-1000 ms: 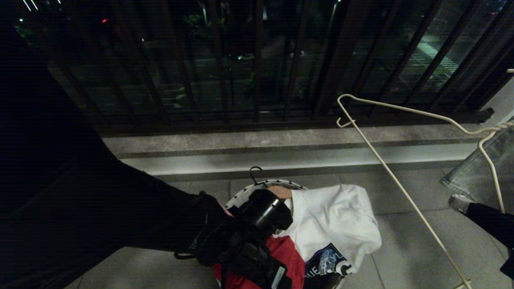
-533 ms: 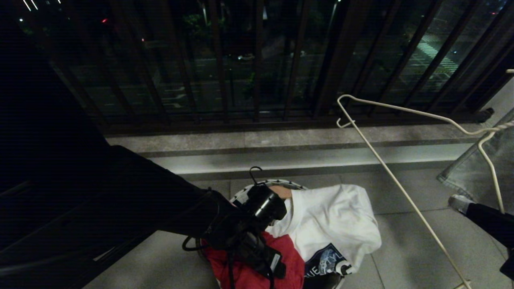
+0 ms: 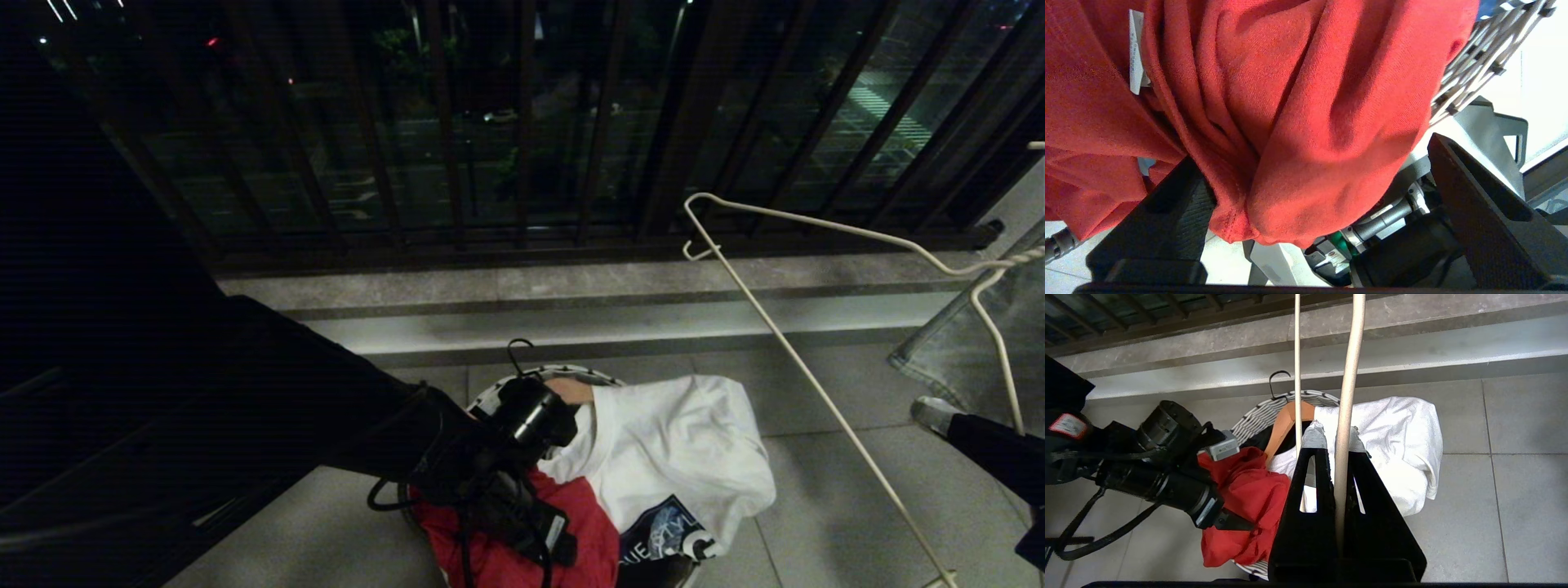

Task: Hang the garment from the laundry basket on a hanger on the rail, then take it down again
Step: Pick up clothes from the basket

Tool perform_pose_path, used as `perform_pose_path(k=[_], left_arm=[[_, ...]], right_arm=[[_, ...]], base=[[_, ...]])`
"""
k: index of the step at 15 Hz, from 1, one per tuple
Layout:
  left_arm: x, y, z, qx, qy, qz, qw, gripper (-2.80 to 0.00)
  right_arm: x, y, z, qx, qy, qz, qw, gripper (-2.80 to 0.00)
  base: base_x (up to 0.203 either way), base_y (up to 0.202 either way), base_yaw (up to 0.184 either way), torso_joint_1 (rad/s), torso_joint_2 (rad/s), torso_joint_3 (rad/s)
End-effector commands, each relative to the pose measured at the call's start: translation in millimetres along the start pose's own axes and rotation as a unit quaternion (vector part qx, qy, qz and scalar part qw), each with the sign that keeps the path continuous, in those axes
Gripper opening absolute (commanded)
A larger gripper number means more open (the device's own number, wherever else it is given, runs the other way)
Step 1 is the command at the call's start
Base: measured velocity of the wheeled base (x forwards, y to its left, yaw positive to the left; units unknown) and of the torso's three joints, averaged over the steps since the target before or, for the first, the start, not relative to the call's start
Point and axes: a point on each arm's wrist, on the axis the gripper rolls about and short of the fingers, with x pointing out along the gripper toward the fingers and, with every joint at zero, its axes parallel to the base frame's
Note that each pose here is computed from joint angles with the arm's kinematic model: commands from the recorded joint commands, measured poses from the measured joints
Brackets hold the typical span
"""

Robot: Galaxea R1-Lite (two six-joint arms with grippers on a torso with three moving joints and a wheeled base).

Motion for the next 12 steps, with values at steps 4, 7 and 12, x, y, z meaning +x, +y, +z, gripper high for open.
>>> perform_pose_path(k=[4, 7, 12], left_arm=[[-6, -3.0, 1, 0.002, -0.007, -0.005, 1.0, -2.8], [-15, -4.6, 2, -0.001, -0.004, -0.057, 0.9984, -2.8], [-45, -5.4, 5, -0.012, -0.034, -0.071, 0.9968, -2.8]], right_arm=[[0, 0, 0, 0.002, -0.002, 0.0, 1.0, -2.8], [0, 0, 0, 0.001, -0.001, -0.001, 1.0, -2.8], [1, 0, 0, 0.001, 0.0, -0.001, 1.0, -2.8]], base=[[0.0, 0.0, 0.0, 0.0, 0.0, 0.0], [0.0, 0.0, 0.0, 0.0, 0.0, 0.0], [0.0, 0.0, 0.0, 0.0, 0.0, 0.0]])
